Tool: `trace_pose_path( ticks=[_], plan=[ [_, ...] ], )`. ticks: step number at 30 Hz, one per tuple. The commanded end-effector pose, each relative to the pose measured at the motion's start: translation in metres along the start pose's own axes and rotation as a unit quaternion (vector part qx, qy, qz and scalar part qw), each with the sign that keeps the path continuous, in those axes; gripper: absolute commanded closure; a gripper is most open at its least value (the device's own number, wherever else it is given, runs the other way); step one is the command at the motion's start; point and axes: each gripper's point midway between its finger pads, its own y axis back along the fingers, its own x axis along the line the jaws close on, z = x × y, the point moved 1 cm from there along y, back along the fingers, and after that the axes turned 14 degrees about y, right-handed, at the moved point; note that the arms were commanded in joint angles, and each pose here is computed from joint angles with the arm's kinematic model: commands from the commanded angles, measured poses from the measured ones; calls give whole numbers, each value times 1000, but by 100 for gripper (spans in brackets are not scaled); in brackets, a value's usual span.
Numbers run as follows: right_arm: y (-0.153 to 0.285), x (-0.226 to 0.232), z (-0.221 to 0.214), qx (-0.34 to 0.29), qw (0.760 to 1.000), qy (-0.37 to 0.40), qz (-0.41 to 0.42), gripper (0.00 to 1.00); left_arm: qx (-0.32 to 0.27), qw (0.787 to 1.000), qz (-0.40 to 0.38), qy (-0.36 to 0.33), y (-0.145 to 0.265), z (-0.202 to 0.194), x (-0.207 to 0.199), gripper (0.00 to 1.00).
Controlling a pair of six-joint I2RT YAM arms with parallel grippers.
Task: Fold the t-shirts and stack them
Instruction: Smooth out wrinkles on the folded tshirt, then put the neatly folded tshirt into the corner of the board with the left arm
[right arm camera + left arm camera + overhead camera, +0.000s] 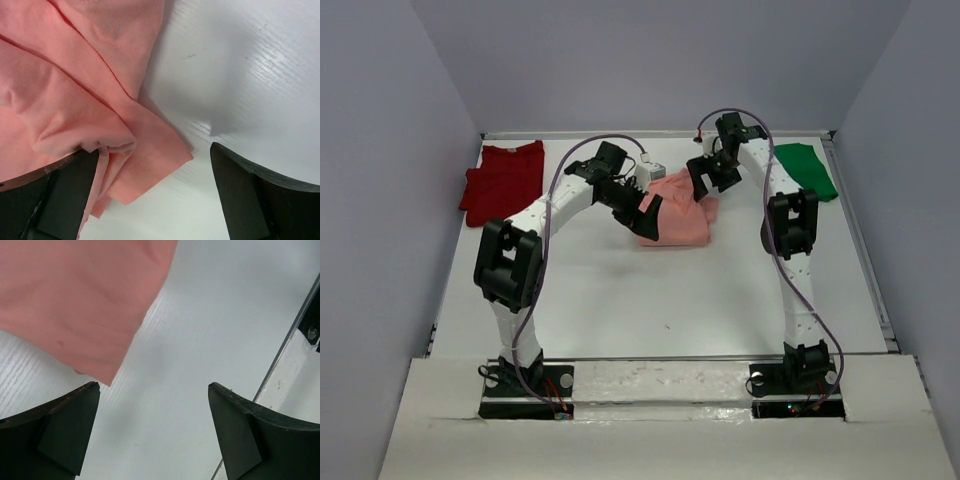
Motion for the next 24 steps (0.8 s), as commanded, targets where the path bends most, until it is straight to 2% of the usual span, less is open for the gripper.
trace_pose_path(
  ticks=[1, 7, 10, 11, 16, 21, 24],
  plan=[
    [20, -9, 24, -43, 999, 18, -15, 1, -19, 999, -36, -17, 12, -4, -36, 1],
    [39, -9, 43, -80, 995, 51, -22, 1, -6, 999, -41, -31, 0, -12, -50, 1],
    [59, -6, 48, -91, 993, 61, -33, 1, -11, 999, -28, -38, 2, -8, -49, 1],
    [80, -2, 54, -107, 991, 69, -41, 1, -15, 999, -17, -42, 4, -6, -46, 1],
    [144, 17, 46, -133, 983, 99, -76, 1, -63, 997, 52, -6, 25, 18, 0, 1],
    [212, 33, 24, -162, 968, 127, -146, 1, -73, 995, 25, 60, 37, 23, 41, 3],
    [227, 35, 7, -152, 964, 132, -175, 0, -75, 993, 15, 93, 37, 21, 67, 4]
  ],
)
